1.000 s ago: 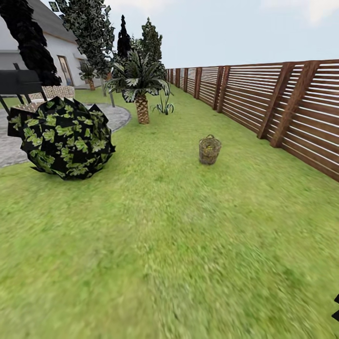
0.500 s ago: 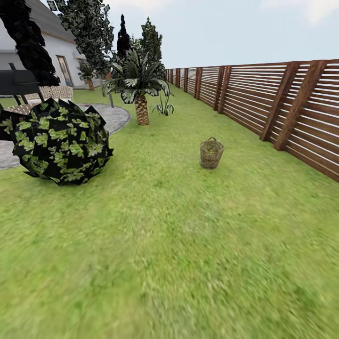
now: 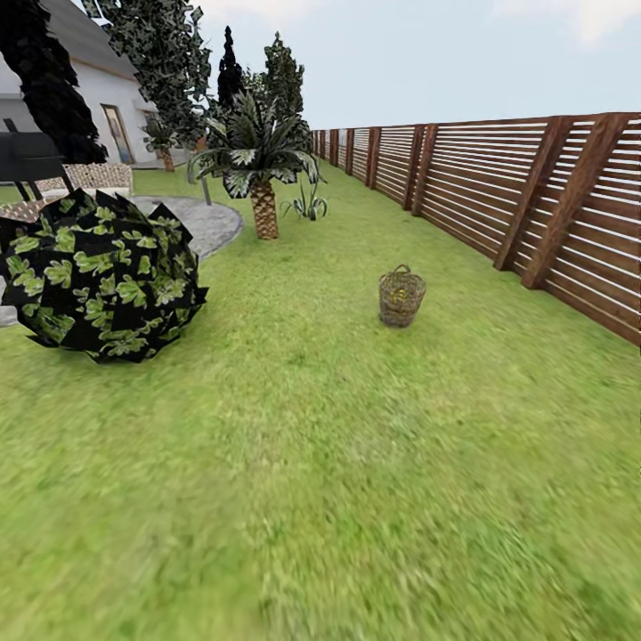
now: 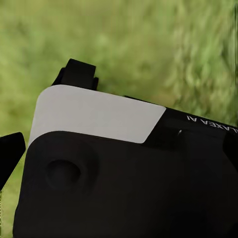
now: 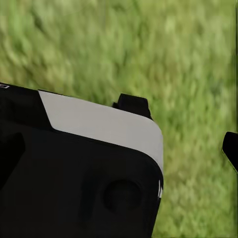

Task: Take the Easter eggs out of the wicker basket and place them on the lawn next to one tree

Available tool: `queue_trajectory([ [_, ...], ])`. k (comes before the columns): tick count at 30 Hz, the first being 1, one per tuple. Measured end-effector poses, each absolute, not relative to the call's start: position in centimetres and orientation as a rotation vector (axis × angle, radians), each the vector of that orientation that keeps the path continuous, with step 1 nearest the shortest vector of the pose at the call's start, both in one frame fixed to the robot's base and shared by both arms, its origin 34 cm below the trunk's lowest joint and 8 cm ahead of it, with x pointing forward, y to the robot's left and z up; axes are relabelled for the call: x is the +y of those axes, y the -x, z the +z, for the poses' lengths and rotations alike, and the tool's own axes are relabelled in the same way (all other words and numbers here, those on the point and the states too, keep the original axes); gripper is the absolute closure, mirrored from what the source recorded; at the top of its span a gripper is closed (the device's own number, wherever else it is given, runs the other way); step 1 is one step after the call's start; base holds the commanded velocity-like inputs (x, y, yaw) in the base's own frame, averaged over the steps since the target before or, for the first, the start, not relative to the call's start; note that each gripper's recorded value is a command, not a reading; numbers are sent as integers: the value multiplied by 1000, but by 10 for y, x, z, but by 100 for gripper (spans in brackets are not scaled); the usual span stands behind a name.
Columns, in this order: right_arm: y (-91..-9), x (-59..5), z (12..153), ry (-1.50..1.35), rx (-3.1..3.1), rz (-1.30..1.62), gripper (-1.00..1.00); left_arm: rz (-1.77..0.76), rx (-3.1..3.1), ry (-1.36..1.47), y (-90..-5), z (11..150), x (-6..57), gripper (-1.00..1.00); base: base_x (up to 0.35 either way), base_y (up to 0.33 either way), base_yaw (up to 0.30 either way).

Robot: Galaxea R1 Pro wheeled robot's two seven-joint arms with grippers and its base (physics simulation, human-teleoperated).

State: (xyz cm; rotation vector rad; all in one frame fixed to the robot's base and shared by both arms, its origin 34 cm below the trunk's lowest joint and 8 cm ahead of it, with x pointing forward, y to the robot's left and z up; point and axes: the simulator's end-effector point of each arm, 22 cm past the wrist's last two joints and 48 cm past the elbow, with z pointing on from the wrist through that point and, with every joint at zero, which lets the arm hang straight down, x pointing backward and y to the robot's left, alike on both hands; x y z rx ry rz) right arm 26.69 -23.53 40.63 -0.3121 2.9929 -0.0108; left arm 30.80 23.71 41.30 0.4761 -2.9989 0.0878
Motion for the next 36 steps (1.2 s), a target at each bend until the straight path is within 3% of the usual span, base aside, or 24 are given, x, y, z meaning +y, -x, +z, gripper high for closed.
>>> queue_trajectory([
  [36,-273,-236,408,312,2978,-14,-100,93,-3014,-475,-314,416,236,-100,335,0,-285],
])
